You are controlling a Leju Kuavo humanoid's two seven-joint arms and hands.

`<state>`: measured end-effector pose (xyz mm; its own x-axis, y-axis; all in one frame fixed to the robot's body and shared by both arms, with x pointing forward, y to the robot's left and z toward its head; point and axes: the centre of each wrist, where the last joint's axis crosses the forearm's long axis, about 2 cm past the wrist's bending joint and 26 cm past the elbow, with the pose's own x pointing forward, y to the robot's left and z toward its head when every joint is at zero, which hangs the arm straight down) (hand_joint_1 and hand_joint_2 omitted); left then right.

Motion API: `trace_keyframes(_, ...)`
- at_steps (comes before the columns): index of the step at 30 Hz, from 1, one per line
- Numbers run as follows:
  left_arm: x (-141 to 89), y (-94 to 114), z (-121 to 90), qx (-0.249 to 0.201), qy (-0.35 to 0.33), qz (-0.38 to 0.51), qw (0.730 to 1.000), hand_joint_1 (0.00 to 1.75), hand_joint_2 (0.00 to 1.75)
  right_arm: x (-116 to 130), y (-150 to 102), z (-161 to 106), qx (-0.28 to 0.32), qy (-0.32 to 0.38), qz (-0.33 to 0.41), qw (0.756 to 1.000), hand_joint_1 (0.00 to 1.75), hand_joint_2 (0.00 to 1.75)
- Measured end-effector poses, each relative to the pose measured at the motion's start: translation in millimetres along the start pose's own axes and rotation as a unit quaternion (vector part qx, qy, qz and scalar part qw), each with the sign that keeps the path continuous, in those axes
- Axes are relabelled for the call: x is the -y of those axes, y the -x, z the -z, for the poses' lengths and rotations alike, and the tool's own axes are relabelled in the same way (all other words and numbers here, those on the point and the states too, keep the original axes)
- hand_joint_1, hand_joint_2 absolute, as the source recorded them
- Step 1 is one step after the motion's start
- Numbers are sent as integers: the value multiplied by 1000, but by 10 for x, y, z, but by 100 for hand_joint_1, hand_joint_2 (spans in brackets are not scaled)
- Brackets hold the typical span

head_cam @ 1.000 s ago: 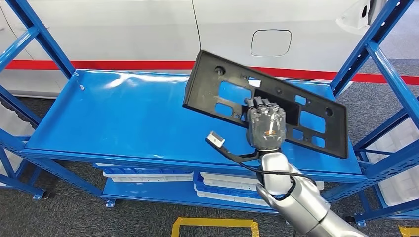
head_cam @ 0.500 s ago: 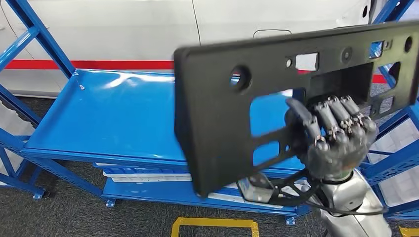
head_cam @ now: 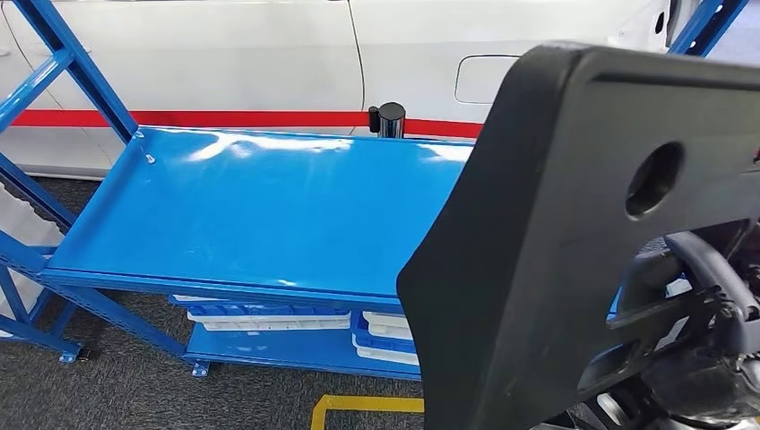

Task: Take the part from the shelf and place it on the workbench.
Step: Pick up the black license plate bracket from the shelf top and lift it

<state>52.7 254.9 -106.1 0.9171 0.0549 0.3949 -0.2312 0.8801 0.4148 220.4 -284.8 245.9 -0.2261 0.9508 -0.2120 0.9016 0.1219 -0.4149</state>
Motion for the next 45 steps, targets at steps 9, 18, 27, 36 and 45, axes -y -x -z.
trace_keyframes(9,-14,14,5,-14,-4,-24,1000,0,0,109,-26,-102,-17,-10,1,1000,175,175)
trace_keyframes(18,-46,15,25,-17,-6,-29,999,0,0,145,-58,-156,-25,-18,3,1000,175,175)
trace_keyframes(27,-51,28,25,-20,1,-30,999,0,0,208,-108,-244,-41,-32,7,999,175,175)
trace_keyframes(36,-65,32,33,-17,2,-31,999,0,0,327,-143,-290,-51,-34,9,998,173,175)
trace_keyframes(45,-52,35,29,3,18,-44,999,0,175,363,-168,-332,-41,-41,9,998,173,175)
